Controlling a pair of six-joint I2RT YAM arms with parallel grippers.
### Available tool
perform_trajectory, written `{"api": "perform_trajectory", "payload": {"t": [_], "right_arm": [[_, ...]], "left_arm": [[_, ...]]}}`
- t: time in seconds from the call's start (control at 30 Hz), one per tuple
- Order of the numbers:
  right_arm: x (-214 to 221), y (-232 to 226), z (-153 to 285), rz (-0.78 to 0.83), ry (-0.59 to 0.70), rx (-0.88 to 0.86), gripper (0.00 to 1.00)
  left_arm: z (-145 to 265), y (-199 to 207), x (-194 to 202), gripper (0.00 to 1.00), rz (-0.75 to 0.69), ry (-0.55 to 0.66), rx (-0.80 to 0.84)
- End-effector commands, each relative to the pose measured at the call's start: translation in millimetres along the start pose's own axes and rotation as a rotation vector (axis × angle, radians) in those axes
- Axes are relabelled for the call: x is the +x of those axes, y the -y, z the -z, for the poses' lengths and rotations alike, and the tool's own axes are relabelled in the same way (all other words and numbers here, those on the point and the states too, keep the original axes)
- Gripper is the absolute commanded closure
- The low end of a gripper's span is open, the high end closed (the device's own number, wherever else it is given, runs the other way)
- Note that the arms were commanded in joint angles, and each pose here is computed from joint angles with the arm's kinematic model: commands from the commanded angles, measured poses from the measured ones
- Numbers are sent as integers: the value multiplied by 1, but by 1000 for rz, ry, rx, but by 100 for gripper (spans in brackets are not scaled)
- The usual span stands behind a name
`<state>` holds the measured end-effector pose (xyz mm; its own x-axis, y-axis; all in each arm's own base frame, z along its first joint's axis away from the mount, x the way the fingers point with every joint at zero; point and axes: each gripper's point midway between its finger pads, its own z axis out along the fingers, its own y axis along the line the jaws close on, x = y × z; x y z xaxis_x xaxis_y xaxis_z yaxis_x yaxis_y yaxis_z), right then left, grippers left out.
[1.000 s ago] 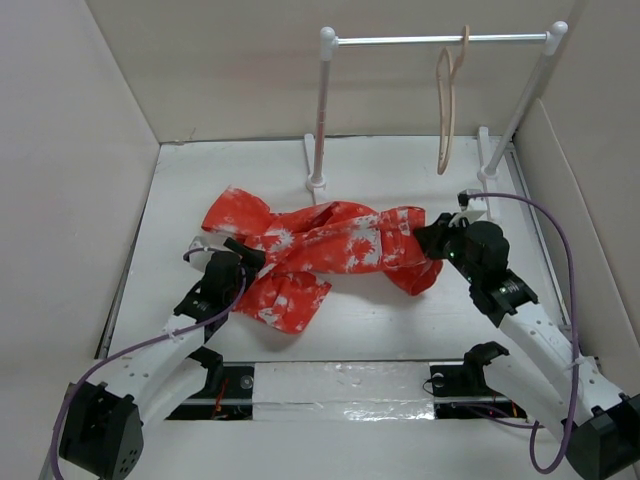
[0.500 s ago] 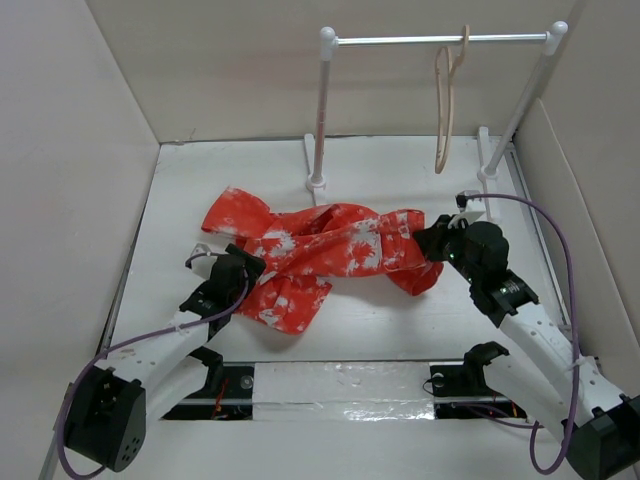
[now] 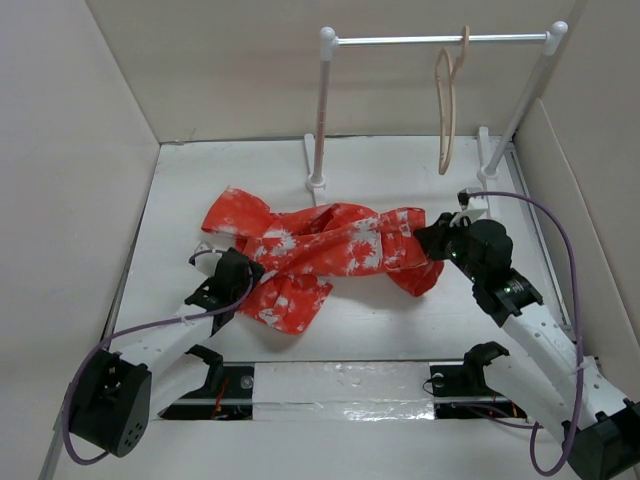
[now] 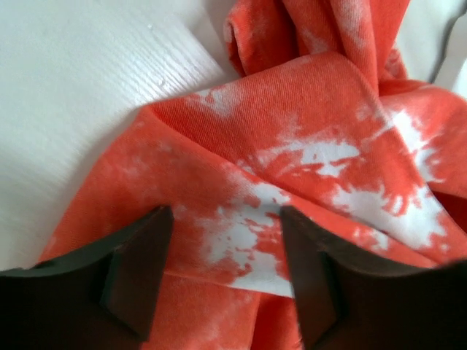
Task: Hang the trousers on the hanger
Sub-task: Flatten out the trousers at the center of the board.
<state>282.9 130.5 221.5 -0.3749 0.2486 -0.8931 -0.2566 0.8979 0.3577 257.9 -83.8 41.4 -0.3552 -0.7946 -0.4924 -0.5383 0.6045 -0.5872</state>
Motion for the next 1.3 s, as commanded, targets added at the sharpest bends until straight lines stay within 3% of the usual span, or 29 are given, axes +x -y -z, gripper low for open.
{"api": "perform_trajectory", "payload": {"t": [0.0, 0.03, 0.07, 0.13, 0.37, 0.47, 0.53, 0.57, 0.63, 0.67, 0.77, 1.03, 1.27], "right_arm": [[-47, -11, 7, 14, 135, -23, 100], [-45, -16, 7, 16, 121, -48, 100], [-44, -15, 7, 17, 117, -47, 100], [-42, -16, 9, 25, 104, -51, 100], [-43, -50, 32, 75, 79, -157, 100], [-47, -69, 43, 100, 85, -185, 100], [-55, -64, 46, 102, 110, -125, 100], [-57, -61, 45, 99, 118, -98, 100], [-63, -54, 44, 96, 133, -50, 100], [-67, -46, 42, 93, 142, -19, 100], [-82, -35, 35, 75, 151, 24, 100], [-128, 30, 28, -17, 242, 151, 100], [-116, 36, 17, -26, 209, 105, 100]], "left_arm": [[-8, 6, -5, 45, -22, 36, 9], [-10, 9, -9, 59, -10, 38, 14], [-14, 12, -16, 82, 1, 51, 22], [-16, 30, -33, 97, 4, 93, 60], [11, 83, -115, 100, 51, 273, 172], [19, 92, -113, 100, -6, 242, 205], [17, 82, -90, 100, -71, 166, 160], [17, 76, -83, 96, -100, 153, 133], [19, 52, -68, 76, -126, 125, 74], [21, 48, -62, 51, -129, 113, 77], [29, 34, -54, 18, -104, 103, 93], [25, 9, -29, 17, -181, -10, 25], [25, 0, 8, 17, -201, -169, 68]]}}
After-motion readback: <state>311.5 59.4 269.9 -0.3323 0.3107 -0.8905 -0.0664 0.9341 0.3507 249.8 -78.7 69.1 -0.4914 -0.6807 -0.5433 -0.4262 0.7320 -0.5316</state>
